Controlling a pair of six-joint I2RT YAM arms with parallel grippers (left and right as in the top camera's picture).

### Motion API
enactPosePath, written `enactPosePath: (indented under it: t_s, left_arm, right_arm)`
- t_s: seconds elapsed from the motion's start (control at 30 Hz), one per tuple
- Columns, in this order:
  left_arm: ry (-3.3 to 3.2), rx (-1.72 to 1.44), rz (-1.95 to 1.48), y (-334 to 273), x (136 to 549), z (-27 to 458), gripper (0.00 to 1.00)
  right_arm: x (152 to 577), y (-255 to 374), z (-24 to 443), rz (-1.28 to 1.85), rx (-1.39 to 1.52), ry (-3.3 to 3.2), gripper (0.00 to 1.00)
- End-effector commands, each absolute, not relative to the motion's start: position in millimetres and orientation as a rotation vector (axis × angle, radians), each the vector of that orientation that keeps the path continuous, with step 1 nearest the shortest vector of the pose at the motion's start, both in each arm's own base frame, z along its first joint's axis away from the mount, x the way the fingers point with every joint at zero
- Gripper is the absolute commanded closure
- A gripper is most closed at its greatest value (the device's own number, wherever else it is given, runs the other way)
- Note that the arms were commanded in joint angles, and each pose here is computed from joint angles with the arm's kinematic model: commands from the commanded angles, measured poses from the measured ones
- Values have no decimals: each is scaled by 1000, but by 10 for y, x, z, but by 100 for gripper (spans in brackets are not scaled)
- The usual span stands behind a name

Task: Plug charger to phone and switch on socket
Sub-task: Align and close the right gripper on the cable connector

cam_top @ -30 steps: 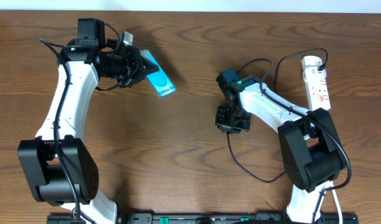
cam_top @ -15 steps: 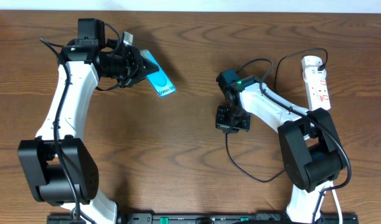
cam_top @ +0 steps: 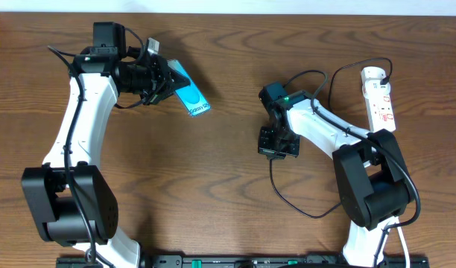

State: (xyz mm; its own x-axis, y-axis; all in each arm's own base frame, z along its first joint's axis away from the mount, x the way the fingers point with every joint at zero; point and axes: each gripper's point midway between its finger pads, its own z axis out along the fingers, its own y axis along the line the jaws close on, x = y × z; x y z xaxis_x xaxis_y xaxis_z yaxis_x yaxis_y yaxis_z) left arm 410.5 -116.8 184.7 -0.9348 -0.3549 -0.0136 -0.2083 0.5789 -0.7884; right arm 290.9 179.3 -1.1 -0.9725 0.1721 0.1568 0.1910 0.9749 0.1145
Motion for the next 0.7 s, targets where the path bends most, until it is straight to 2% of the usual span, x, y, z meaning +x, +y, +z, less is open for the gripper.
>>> enactPosePath:
  t_s: [0.0, 0.67]
  left_arm:
    - [2631, -454, -1298, -1184, 4094, 1873, 93]
    - [2638, -464, -1300, -1177, 4078, 1866, 93]
  right_arm:
    - [2911, 1808, -61, -178, -226, -2978, 99]
    - [3014, 1794, 34, -227, -145, -2990, 98]
